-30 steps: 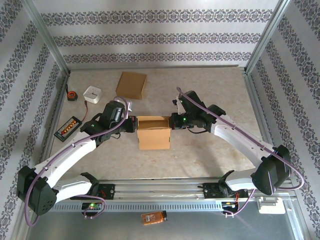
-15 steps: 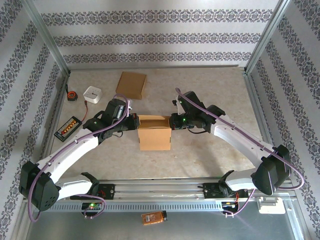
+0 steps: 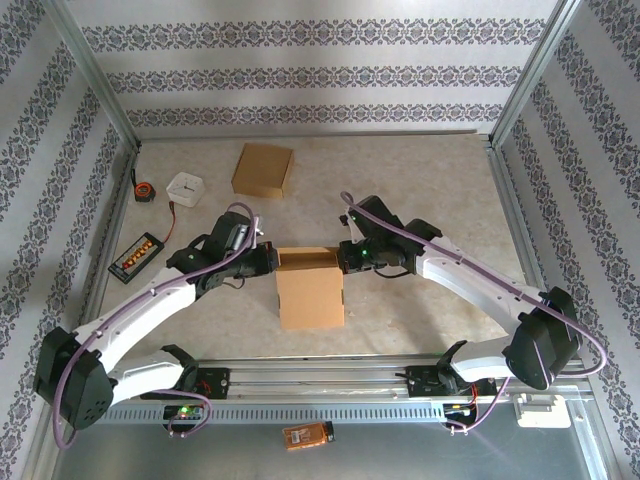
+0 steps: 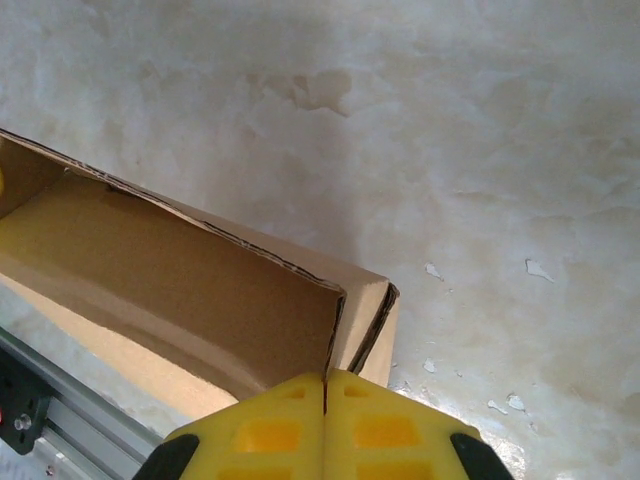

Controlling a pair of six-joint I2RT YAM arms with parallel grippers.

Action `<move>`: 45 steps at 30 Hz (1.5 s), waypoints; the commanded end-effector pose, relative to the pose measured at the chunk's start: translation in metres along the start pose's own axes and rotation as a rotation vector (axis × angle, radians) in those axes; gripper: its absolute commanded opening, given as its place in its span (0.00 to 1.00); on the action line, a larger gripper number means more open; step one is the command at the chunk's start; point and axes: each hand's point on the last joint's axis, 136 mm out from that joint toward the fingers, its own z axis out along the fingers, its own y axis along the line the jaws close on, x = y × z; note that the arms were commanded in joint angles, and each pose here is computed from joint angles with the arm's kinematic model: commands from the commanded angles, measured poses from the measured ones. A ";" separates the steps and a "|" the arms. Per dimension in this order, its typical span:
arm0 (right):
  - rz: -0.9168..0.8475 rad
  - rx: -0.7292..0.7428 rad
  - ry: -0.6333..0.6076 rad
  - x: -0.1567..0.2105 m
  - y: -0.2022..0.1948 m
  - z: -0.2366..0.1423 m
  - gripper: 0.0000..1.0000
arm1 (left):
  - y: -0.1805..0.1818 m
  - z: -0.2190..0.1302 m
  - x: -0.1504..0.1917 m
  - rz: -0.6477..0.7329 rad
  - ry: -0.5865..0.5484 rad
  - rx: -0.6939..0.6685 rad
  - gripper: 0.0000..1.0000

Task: Fold the paper box

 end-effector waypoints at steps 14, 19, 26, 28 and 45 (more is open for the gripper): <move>-0.159 0.003 -0.346 -0.091 0.028 -0.013 0.08 | -0.071 -0.020 -0.092 0.294 -0.415 0.133 0.00; -0.222 0.057 -0.415 -0.104 0.022 -0.006 0.08 | -0.066 -0.011 -0.094 0.359 -0.468 0.101 0.00; -0.304 0.119 -0.474 -0.082 0.014 -0.001 0.07 | -0.060 0.009 -0.051 0.431 -0.409 0.085 0.02; -0.334 0.141 -0.487 -0.074 0.013 0.002 0.07 | -0.054 0.015 -0.038 0.449 -0.387 0.055 0.03; -0.378 0.179 -0.550 -0.045 0.004 -0.007 0.21 | -0.049 0.017 -0.007 0.469 -0.388 -0.019 0.31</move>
